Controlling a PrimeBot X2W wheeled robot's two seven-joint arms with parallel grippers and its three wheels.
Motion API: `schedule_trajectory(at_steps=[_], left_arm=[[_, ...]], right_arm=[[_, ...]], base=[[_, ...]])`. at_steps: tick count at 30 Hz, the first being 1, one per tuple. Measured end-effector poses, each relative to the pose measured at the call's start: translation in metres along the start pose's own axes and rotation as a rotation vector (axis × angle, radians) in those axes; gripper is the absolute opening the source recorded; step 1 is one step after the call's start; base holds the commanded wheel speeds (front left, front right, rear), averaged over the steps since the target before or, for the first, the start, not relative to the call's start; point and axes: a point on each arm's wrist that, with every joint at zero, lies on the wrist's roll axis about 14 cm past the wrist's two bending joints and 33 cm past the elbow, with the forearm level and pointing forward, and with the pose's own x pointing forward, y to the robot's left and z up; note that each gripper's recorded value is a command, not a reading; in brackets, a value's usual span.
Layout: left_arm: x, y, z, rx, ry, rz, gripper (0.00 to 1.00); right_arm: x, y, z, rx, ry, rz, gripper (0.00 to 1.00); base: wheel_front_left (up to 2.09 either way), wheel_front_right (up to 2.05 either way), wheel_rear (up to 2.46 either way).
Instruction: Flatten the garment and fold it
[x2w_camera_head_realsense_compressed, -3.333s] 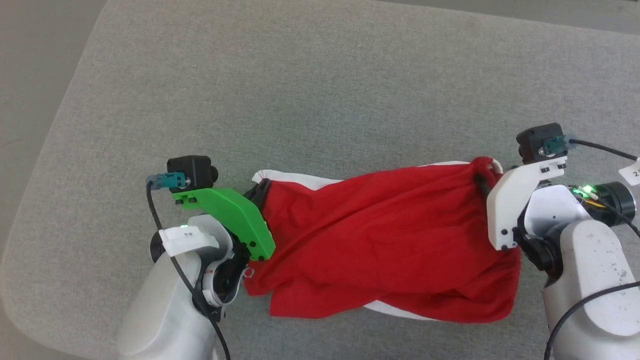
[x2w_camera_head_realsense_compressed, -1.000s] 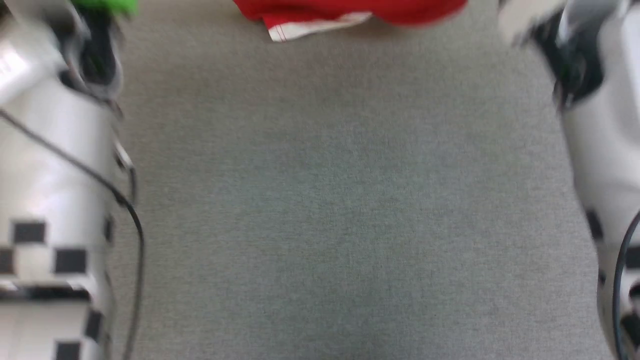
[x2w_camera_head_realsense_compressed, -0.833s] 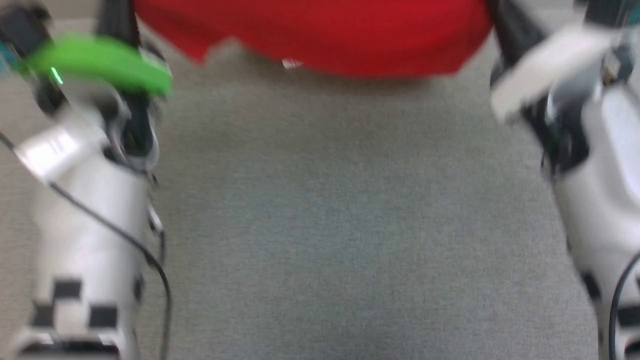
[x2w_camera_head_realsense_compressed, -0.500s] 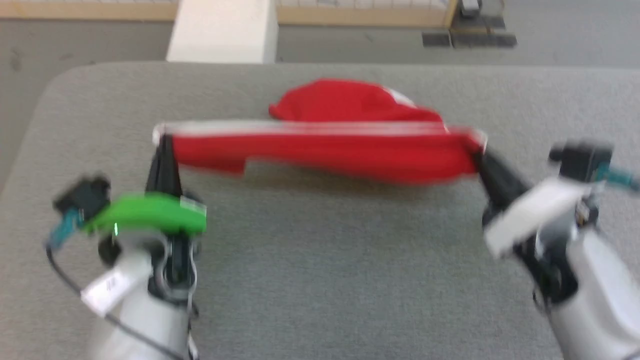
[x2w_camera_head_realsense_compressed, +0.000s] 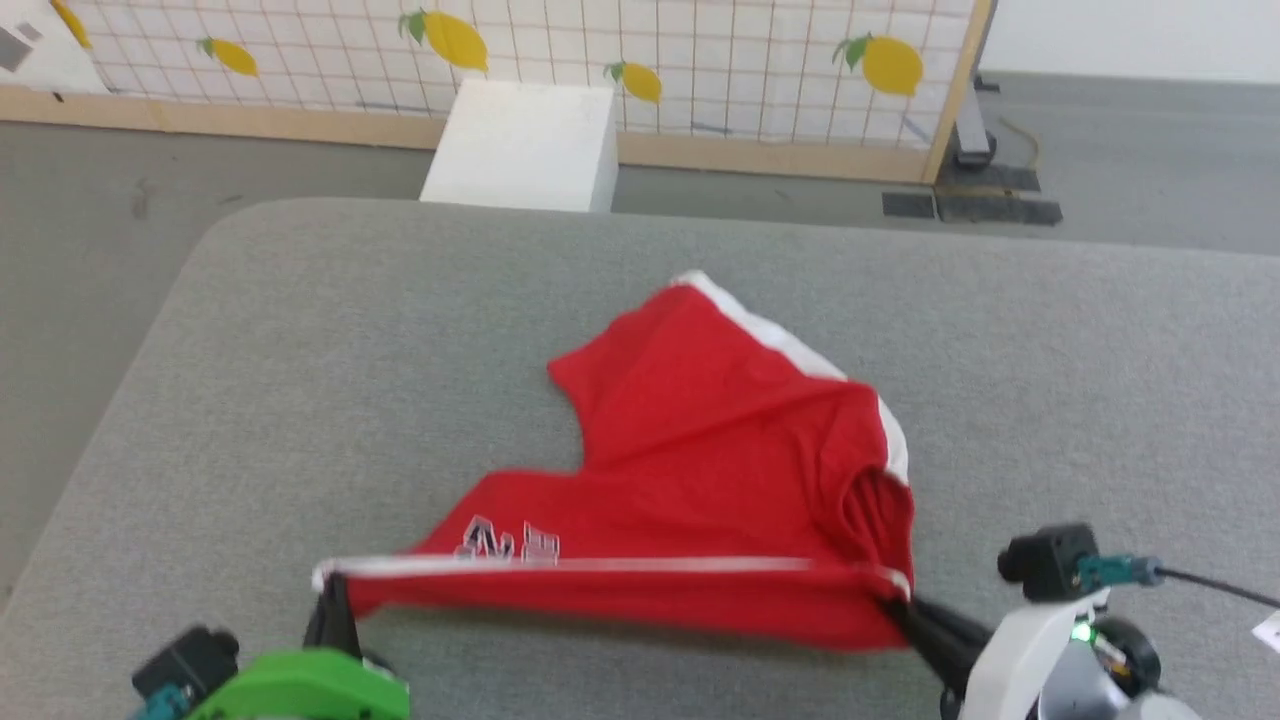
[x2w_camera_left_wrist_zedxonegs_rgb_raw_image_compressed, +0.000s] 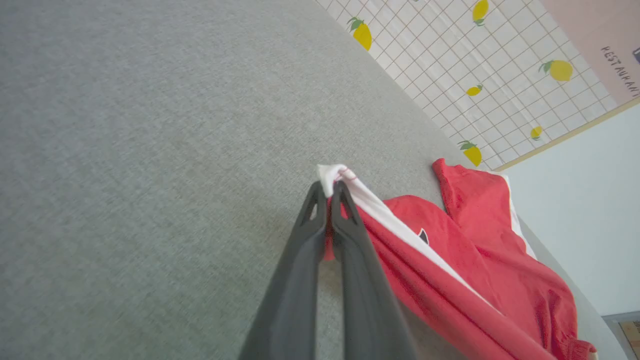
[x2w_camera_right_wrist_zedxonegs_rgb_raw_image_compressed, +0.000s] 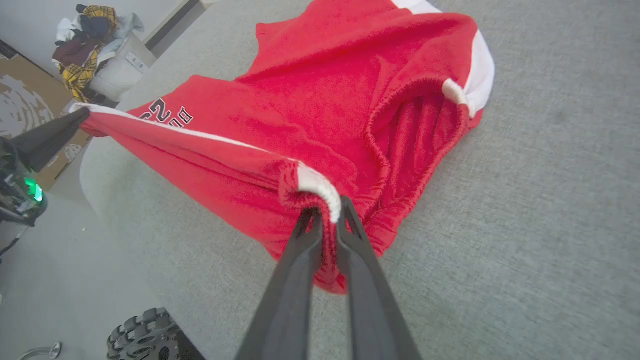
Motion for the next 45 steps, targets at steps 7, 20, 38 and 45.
schedule_trajectory(at_steps=[7,20,38,45], left_arm=[[-0.027,0.028,-0.024,0.022,0.112,0.087,0.0],[0.02,-0.043,0.013,0.079,0.012,-0.114,0.0],[0.14,-0.164,-0.015,0.257,0.111,-0.388,0.0],[0.17,-0.194,-0.058,0.335,0.21,-0.459,0.0]], right_arm=[[-0.016,0.002,-0.038,0.048,0.187,-0.001,0.0],[-0.008,-0.008,-0.015,0.073,0.121,-0.044,0.0],[0.03,-0.048,0.01,0.146,0.065,-0.123,0.0],[0.037,-0.067,-0.001,0.18,0.089,-0.162,0.0]], base=[[0.0,0.0,0.0],[0.0,0.0,0.0],[0.0,0.0,0.0],[0.0,0.0,0.0]])
